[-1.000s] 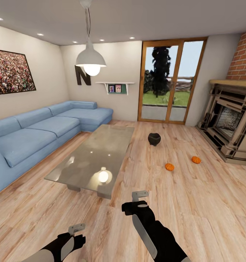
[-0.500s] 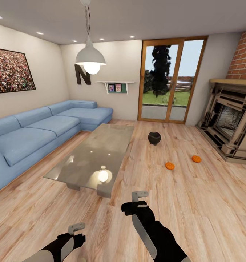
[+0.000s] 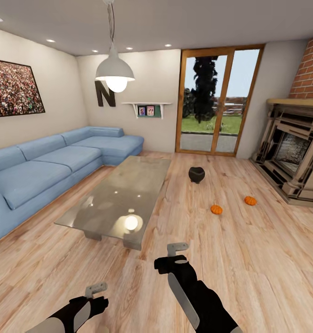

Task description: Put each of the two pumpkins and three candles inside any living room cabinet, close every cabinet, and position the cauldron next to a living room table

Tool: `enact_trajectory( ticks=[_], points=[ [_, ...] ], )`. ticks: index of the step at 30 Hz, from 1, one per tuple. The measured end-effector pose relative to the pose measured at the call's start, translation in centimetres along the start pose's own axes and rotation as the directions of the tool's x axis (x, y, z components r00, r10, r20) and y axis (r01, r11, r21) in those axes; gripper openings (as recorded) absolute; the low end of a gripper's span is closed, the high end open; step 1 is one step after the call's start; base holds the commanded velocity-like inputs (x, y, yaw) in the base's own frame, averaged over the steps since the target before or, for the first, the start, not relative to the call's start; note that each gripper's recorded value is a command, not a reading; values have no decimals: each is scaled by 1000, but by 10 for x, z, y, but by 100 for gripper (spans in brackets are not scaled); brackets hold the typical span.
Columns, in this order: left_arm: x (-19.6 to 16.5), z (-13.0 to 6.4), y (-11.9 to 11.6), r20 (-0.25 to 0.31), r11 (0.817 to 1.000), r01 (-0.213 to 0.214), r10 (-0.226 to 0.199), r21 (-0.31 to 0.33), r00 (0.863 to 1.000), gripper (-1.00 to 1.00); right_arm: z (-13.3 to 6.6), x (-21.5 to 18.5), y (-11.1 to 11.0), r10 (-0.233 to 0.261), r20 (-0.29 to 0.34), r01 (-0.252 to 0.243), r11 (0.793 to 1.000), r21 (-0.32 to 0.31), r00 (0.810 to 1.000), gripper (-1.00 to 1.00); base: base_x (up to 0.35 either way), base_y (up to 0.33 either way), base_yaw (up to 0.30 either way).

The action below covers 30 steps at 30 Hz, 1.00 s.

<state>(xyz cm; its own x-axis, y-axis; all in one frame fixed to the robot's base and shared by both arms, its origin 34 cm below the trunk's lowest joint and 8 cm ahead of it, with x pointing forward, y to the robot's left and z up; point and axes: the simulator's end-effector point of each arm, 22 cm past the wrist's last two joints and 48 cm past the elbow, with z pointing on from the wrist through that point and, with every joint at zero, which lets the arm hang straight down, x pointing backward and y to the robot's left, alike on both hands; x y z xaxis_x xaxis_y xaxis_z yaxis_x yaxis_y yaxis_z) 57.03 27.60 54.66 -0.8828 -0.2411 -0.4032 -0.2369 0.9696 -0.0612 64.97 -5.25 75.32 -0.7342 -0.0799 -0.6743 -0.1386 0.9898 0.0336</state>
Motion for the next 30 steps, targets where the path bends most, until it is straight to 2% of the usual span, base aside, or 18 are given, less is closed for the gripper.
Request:
enact_trajectory(
  ticks=[8, 30],
  points=[
    [4, 12, 4, 4, 1000, 2, -2, -4, 1000, 100, 5, 2, 5, 3, 18, -3, 1000, -12, 1000, 100, 0, 0, 106],
    [21, 46, 6, 10, 1000, 2, -2, -2, 1000, 100, 30, 30, 14, -19, 25, 20, 1000, -24, 1000, 100, 0, 0, 283]
  ],
)
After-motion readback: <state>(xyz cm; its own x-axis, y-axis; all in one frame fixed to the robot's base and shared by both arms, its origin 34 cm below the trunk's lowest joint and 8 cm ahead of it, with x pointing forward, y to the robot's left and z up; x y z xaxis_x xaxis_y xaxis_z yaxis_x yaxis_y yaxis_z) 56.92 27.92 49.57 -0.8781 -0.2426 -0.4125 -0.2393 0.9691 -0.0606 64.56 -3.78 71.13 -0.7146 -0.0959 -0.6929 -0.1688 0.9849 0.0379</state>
